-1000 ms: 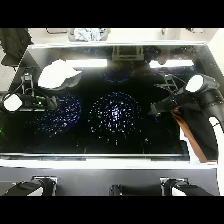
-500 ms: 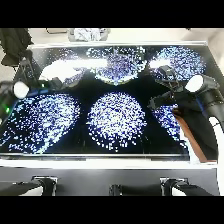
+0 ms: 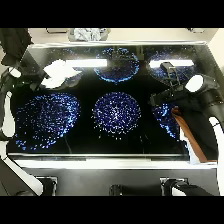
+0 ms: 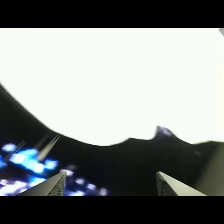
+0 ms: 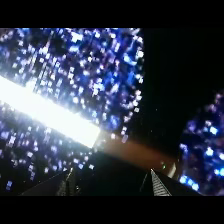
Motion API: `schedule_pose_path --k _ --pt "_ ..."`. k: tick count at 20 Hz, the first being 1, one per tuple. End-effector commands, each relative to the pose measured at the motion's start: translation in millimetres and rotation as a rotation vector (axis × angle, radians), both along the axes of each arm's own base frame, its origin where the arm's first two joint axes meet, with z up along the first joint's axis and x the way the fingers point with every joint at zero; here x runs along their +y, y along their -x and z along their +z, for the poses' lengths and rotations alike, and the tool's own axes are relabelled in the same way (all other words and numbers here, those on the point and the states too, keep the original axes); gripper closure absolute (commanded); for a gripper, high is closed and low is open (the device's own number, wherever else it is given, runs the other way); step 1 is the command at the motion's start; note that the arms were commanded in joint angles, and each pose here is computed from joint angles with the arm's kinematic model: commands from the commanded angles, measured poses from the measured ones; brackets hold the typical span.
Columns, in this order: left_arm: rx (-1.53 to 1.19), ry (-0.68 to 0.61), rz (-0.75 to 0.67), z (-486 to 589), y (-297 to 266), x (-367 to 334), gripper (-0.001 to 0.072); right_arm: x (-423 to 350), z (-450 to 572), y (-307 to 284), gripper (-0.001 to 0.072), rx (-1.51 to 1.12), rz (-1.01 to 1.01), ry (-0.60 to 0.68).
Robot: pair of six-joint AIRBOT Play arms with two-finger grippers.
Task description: Fold the shirts.
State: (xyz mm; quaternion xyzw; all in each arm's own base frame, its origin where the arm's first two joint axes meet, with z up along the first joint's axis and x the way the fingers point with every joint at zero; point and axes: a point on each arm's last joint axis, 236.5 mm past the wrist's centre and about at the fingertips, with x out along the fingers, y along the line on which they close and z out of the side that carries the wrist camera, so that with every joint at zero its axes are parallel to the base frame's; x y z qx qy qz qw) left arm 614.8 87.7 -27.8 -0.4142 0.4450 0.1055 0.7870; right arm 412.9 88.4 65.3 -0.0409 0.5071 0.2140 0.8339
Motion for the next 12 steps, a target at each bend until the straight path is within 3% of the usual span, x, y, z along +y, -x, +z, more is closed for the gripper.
schedule_pose_path --k 1,4,12 --pt "0.057 0.149 0.113 -47 7 26 -0.0011 2 0 -1 0.0147 0.001 -0.008 -0.010" --pt "-0.041 0.105 0.113 -45 -13 33 -0.0011 3 1 -1 0.0147 0.000 -0.011 -0.020" --pt "-0.274 0.258 0.240 -39 -67 21 -0.0010 12 4 1 0.0147 0.007 -0.009 -0.061"
